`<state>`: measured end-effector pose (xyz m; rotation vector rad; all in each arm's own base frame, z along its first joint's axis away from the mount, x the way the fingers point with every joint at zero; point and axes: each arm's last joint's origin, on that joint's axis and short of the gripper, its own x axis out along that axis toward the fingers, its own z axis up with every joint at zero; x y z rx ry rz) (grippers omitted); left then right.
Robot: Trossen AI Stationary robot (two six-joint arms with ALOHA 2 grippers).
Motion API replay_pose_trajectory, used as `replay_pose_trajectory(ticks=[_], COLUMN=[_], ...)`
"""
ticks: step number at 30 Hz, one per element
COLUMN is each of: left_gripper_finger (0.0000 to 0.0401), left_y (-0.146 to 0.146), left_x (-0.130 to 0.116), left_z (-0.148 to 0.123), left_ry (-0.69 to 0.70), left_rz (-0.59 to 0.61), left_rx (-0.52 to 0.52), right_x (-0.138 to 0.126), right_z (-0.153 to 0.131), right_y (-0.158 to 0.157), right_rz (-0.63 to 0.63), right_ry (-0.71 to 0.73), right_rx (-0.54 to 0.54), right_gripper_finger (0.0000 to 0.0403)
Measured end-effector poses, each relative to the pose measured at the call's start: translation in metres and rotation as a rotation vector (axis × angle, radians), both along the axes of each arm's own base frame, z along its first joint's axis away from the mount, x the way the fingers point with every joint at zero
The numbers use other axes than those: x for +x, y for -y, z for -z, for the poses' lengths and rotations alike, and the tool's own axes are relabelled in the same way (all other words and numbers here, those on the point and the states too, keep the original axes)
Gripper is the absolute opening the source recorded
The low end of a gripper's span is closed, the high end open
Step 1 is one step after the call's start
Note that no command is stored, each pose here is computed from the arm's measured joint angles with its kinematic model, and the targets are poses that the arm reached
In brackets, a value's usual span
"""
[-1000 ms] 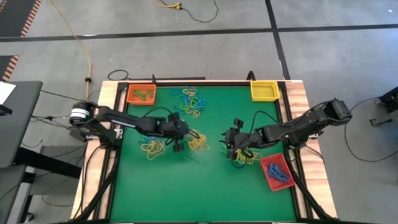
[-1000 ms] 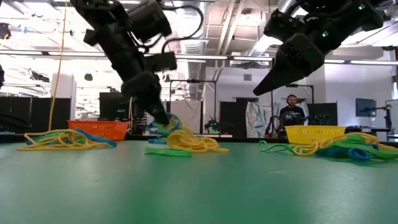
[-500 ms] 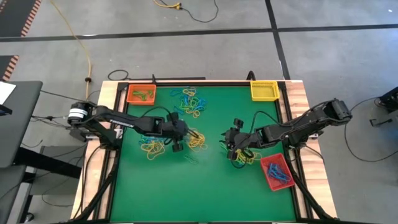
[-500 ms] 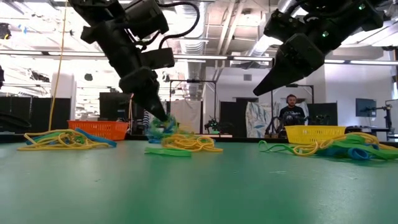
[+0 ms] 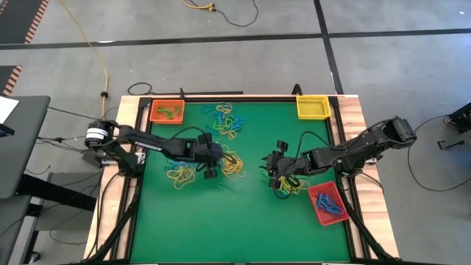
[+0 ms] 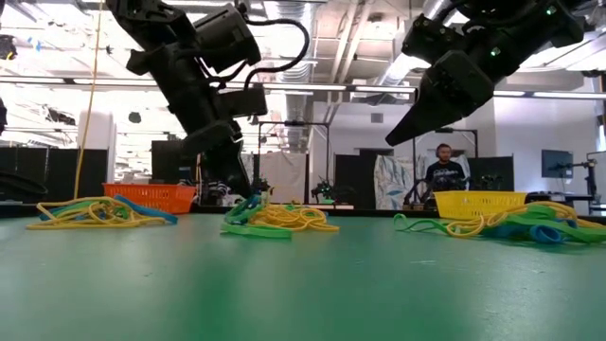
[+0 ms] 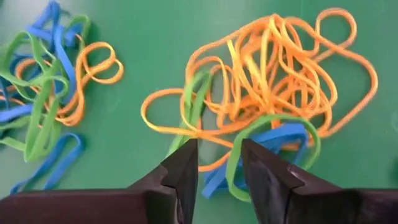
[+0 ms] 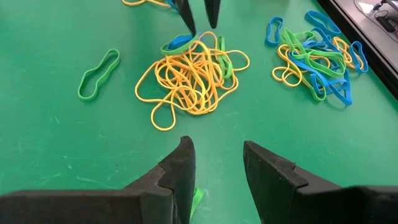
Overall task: Sort rubber bands into baskets
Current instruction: Put the green rubber band into the orange bin
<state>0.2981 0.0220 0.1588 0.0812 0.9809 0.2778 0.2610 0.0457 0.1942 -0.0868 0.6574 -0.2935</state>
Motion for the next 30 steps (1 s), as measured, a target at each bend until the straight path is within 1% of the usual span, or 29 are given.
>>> replay_pose_trajectory(ticks=[7,12,13,16,18,19,22,27,30], left_gripper_finger=[0.0066,0.006,0.006,0.006,0.006,0.006,0.006,0.006,0.006], left_y=[-0.002,-0.001,-0.002,-0.004,-0.005,-0.005,-0.001,0.005,0.009], left_x=[-0.002,-0.007,-0.008,-0.014,-0.018,-0.018,-0.018,-0.015,-0.013], left_z=[0.002,0.005,0.006,0.008,0.009,0.009,0.01,0.01,0.009], left_ry=[-0.032,-0.078,-0.092,-0.161,-0.197,-0.201,-0.193,-0.168,-0.14], left_rz=[0.013,-0.004,-0.012,-0.075,-0.095,-0.091,-0.052,-0.016,0.004], left_rx=[-0.032,-0.056,-0.048,0.037,0.052,0.036,-0.054,-0.154,-0.179], right_x=[0.0,0.0,0.0,0.0,0.0,0.0,0.0,0.0,-0.001], right_z=[0.0,0.0,0.0,0.0,0.0,0.0,0.0,0.0,0.001], right_y=[0.0,0.0,0.0,0.0,0.0,0.0,0.0,0.0,0.0], right_rz=[0.0,0.0,0.0,-0.001,-0.001,-0.001,-0.001,-0.002,-0.002], right_ry=[0.0,0.0,0.0,-0.001,-0.002,-0.002,-0.002,-0.003,-0.007], right_rx=[0.0,0.0,-0.001,-0.001,-0.001,-0.001,-0.001,-0.003,-0.004], right_gripper_finger=[0.0164,0.0164,0.0164,0.0164,0.0164,0.0164,0.0164,0.0164,0.0164])
